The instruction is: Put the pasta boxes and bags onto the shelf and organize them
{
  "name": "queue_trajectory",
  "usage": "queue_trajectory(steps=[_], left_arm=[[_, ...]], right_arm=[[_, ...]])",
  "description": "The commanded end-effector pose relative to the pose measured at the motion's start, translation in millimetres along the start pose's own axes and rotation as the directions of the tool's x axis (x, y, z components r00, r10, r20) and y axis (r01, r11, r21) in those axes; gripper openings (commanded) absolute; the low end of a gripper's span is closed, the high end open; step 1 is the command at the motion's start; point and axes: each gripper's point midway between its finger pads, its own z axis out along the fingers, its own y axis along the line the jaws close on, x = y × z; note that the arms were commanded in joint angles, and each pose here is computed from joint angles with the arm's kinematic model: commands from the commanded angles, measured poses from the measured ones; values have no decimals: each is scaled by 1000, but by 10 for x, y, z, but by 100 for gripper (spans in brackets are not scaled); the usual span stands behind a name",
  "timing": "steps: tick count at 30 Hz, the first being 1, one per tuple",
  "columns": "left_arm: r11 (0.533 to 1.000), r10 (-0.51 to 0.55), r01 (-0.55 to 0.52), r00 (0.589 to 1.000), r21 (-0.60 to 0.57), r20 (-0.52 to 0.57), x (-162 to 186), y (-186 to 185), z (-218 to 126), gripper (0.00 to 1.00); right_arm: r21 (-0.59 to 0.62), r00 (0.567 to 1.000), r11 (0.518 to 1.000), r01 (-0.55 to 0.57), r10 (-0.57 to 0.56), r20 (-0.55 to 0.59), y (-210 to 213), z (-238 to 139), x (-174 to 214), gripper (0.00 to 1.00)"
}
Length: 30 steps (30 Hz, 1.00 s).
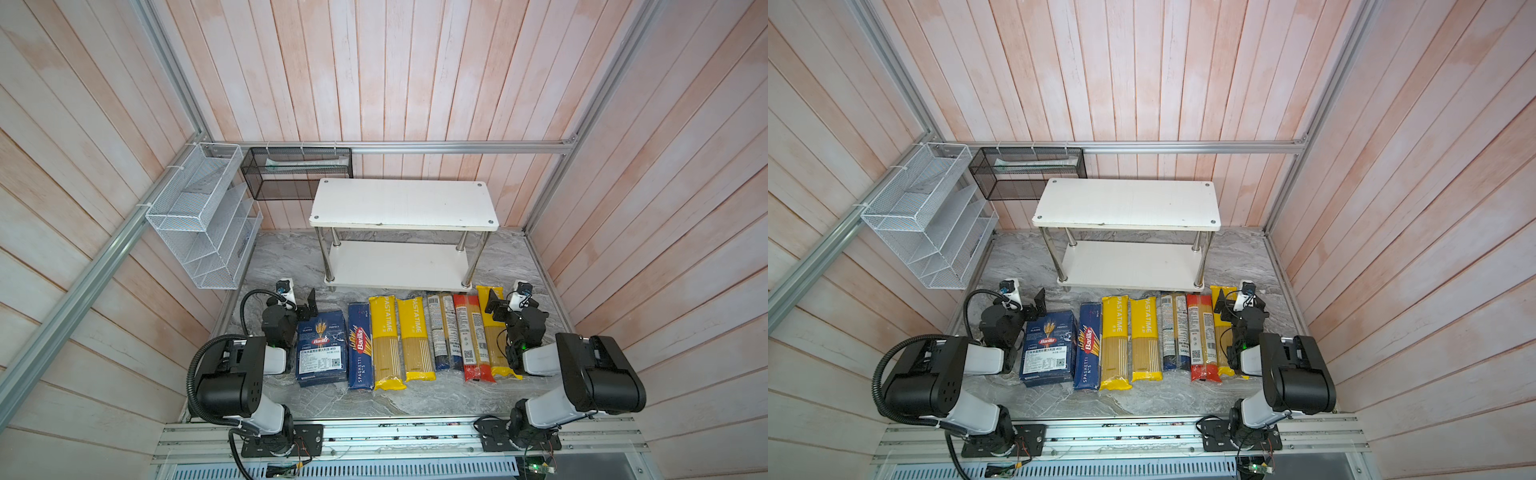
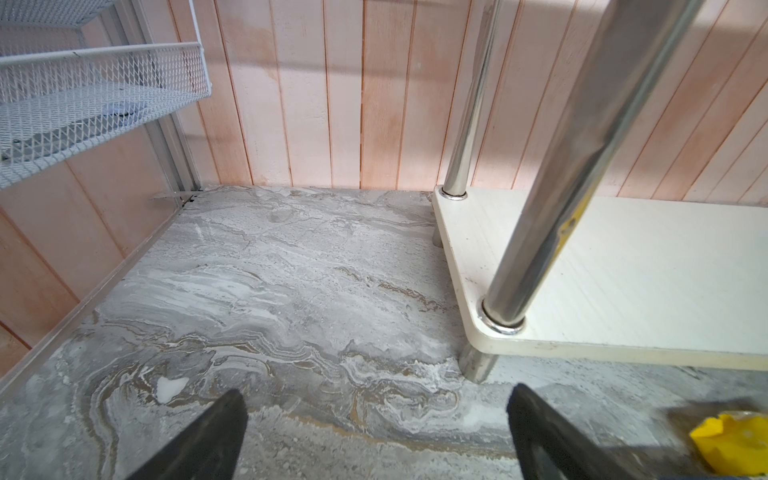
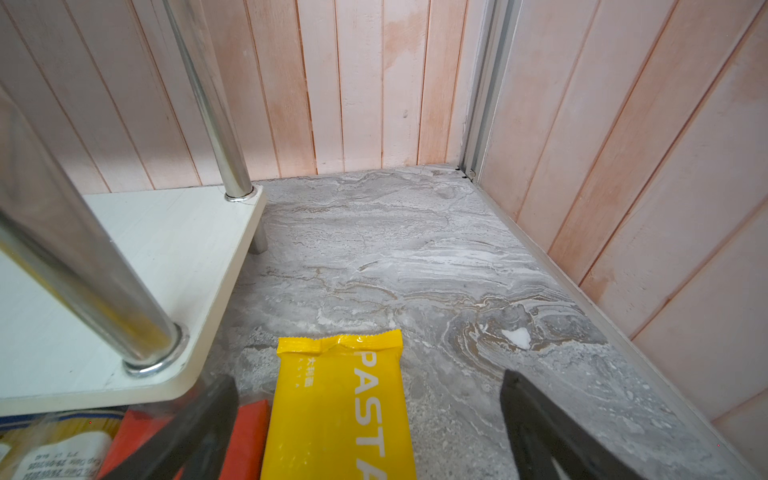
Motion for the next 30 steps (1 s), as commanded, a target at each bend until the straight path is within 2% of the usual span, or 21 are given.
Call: queue_trajectory(steps=[1, 13, 15, 19, 24, 27, 30], left_arm=[[1000, 19, -19, 1000, -3, 24, -82, -3, 13, 100], [1000, 17, -17, 999, -1, 35, -111, -9, 2, 100], [1000, 15, -15, 1000, -2, 27, -170, -4, 17, 100], [1000, 12, -11, 1000, -9, 19, -354, -4, -32, 100], [991, -30, 19, 996, 131, 83, -624, -271, -349, 100], [970, -114, 104, 993, 222, 33, -659, -444, -486, 100], [946, -140, 125, 990, 298, 29, -654, -626, -626, 100]], right_arm=[[-14, 1000, 1000, 8, -8, 26, 40, 24, -102, 98], [-15, 1000, 1000, 6, -6, 27, 42, 23, -107, 98], [-2, 998, 1000, -4, 4, 61, 22, 19, -222, 98], [-25, 1000, 1000, 1, -2, -26, 77, 83, -359, 98], [-171, 994, 979, -106, 100, -44, 364, -67, -589, 98], [-227, 983, 960, -166, 143, -118, 555, -189, -568, 96], [-240, 971, 952, -192, 148, -190, 716, -308, -502, 93]])
